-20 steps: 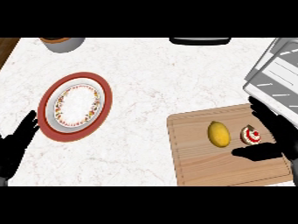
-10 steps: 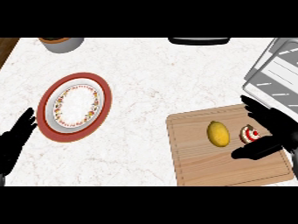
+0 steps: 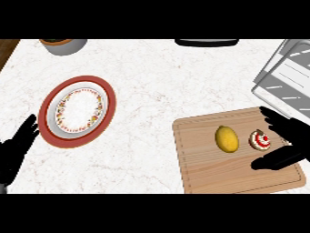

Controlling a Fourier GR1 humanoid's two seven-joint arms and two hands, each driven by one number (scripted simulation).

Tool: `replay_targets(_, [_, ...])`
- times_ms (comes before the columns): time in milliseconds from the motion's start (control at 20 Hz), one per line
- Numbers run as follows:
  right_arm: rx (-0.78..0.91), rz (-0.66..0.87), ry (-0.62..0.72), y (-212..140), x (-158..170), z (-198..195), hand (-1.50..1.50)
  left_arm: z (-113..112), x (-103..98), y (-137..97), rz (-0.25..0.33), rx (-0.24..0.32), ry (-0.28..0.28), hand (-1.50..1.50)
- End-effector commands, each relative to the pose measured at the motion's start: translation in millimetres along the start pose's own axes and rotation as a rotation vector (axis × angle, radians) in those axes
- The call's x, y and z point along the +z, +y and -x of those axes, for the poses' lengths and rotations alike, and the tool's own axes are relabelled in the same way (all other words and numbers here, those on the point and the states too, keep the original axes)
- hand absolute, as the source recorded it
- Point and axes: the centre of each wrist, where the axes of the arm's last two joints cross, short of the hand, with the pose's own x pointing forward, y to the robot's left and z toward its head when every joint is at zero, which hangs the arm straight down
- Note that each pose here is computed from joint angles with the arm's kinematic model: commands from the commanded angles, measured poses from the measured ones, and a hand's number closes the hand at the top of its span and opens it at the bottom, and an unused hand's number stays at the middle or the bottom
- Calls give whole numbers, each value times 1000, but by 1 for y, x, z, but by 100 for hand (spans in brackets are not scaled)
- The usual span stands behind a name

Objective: Pick the lemon from the cutting board and place it in the tiered basket

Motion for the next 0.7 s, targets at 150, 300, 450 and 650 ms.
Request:
replay_targets(150, [-28, -59, -3, -3, -2, 20, -150, -1, -2, 4, -4, -1, -16, 0])
replay_targets(300, [-25, -66, -6, 16, 0, 28, -150, 20, 4, 6, 3, -1, -13, 0])
replay_targets(450, [-27, -56, -17, 0, -9, 35, -150, -1, 3, 5, 15, -19, 9, 0])
replay_targets(650, [-29, -54, -11, 29, -14, 24, -150, -6, -6, 1, -4, -1, 9, 0])
